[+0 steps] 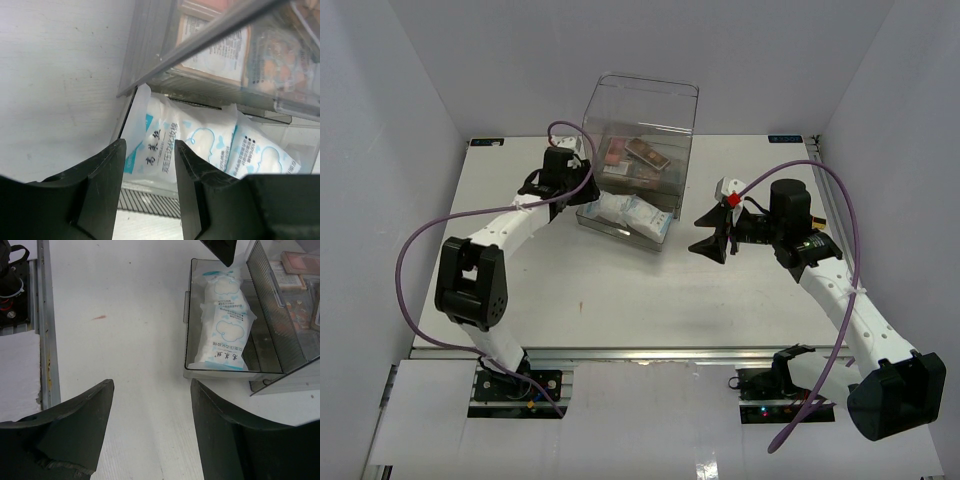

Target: Organize the makeup

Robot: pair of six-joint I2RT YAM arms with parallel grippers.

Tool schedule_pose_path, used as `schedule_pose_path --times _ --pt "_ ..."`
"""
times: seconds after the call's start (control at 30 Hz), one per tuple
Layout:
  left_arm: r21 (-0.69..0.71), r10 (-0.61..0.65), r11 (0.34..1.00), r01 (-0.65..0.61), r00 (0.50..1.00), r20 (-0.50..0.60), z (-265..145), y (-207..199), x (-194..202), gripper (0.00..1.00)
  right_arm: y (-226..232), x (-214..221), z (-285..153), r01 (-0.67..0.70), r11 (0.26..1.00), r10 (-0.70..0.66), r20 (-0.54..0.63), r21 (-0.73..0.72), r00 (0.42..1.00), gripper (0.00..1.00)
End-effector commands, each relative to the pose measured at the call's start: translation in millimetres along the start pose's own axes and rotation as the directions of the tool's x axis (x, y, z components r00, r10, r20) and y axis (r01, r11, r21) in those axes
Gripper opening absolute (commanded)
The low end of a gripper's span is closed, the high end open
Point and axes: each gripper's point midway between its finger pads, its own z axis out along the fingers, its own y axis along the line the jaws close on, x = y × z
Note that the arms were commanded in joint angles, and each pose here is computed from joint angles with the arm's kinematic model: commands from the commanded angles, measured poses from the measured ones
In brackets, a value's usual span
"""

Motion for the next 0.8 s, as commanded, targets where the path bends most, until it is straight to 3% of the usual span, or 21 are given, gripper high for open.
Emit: schedule_pose_path --times 0.0,0.27,0.4,0.5,0.77 --pt "0.066 0.024 0.997 -0.029 0.997 0.078 -41.0 -17.8 -23.9 0.56 2.8 -5.5 -0.8 0.024 1.0 -0.024 0.031 -0.014 0.999 0.7" --pt "0.136 0.022 0.99 -0.038 0.993 0.118 -74.0 -26.8 -21.0 0.52 1.9 -4.8 -2.3 0.033 0.999 -0.033 0.029 -0.004 0.999 0.7" --pt "0.195 0.018 0.98 -0.039 0.994 0.109 -84.7 -30.7 -2.8 0.35 0.5 -1.2 -0.4 0.029 1.0 -0.029 0.022 -0.007 0.999 0.7" --pt "0.22 0.026 0.975 -0.038 0.998 0.057 -71.8 -34.1 8.7 0.29 -1.5 1.0 1.9 0.018 1.0 -0.018 0.017 -0.014 1.0 0.7" --pt "0.123 0.081 0.989 -0.084 0.996 0.029 -21.6 -29.6 11.7 0.29 -2.7 5.6 3.2 0.012 1.0 -0.012 0.007 -0.011 1.0 0.7"
